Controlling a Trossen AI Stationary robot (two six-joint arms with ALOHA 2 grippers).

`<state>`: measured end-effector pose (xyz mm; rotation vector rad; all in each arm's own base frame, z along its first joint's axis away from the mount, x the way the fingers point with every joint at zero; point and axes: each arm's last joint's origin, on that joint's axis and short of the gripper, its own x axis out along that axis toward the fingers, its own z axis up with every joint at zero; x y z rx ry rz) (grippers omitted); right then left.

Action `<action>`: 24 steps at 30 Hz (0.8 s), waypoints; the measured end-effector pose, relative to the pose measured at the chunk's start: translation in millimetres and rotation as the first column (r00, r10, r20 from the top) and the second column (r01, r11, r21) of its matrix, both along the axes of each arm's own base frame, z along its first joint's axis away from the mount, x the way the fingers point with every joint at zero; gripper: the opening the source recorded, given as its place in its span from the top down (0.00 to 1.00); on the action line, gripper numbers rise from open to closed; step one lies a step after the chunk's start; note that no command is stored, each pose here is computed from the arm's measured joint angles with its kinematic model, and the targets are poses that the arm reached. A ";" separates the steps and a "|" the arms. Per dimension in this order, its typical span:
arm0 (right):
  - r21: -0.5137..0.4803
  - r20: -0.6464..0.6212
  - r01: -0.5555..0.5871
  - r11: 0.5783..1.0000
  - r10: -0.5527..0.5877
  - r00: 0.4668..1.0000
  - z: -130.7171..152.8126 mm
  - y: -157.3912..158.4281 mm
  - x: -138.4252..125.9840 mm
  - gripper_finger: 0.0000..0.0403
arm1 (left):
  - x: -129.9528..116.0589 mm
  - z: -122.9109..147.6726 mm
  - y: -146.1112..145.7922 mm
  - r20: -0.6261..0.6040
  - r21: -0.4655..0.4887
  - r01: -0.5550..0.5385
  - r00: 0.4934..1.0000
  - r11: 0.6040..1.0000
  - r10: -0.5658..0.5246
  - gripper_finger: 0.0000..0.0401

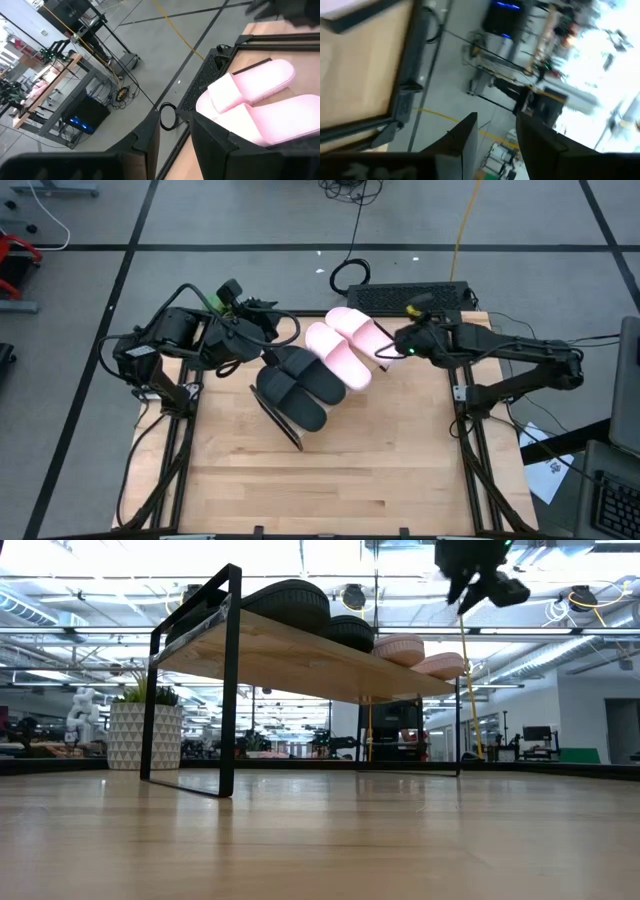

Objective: Pick and place slides into the shelf
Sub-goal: Return to Home Position

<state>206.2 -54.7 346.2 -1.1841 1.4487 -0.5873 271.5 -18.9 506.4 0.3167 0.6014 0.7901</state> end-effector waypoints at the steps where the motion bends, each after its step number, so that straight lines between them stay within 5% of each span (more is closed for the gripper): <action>1: -0.010 0.052 0.020 1.000 -0.019 0.998 2.9 2.9 -3.8 0.69 | -0.1 -0.3 -0.1 -0.004 -0.005 0.006 1.000 1.000 -0.006 0.72; 5: 0.032 0.320 0.083 0.996 -0.089 0.943 13.4 13.8 -19.2 0.71 | -2.0 -3.4 -0.4 -0.027 -0.030 0.012 1.000 0.999 -0.013 0.72; 11: 0.156 0.662 0.129 0.979 -0.201 0.722 29.8 24.0 -45.7 0.90 | -14.8 -8.9 -4.7 -0.053 -0.106 -0.010 0.999 0.994 0.004 0.72; 17: 0.259 0.791 0.087 0.962 -0.263 0.553 42.6 26.9 -74.8 0.99 | -49.3 8.8 -12.9 0.088 -0.179 0.030 0.996 0.983 -0.014 0.72; 24: 0.319 0.858 -0.025 0.947 -0.278 0.432 55.7 29.5 -120.9 1.00 | -107.5 29.5 -17.1 0.252 -0.243 0.130 0.965 0.961 -0.067 0.72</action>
